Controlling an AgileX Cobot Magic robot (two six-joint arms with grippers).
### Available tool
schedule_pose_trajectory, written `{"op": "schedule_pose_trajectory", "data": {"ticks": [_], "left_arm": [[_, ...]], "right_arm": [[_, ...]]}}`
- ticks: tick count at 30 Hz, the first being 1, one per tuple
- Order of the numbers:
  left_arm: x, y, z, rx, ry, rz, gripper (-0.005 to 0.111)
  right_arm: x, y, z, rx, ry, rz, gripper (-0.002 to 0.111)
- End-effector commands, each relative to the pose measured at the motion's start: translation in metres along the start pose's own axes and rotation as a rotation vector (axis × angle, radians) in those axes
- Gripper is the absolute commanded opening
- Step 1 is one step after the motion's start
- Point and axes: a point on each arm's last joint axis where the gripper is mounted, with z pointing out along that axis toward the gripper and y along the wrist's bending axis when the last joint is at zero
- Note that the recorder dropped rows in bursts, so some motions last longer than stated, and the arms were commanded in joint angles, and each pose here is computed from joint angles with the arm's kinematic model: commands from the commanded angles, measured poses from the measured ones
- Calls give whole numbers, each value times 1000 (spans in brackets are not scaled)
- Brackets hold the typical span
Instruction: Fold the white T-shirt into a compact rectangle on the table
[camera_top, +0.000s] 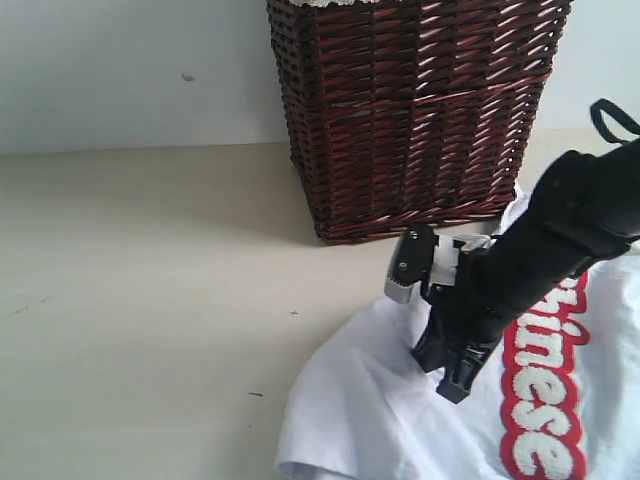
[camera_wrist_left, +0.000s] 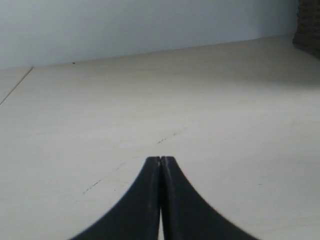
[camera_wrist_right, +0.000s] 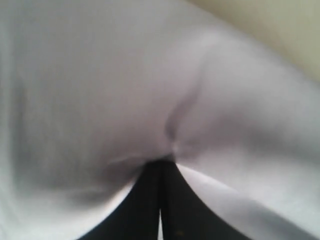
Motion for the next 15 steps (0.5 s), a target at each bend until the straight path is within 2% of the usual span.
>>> {"op": "schedule_pose_trajectory", "data": {"ticks": [1, 4, 8, 11, 13, 15], "left_arm": [[-1, 0, -1, 2, -13, 0, 0], [-1, 0, -1, 2, -13, 0, 0], [-1, 0, -1, 2, -13, 0, 0], [-1, 0, -1, 2, -13, 0, 0], [-1, 0, -1, 2, -13, 0, 0], [-1, 0, -1, 2, -13, 0, 0]], "right_arm": [[-25, 2, -6, -1, -34, 22, 0], [-27, -3, -31, 53, -84, 85, 0], [-17, -4, -87, 118, -118, 48, 0], [14, 0, -122, 74, 6, -153, 0], [47, 6, -138, -37, 125, -320, 0], [78, 9, -143, -101, 180, -402, 0]]}}
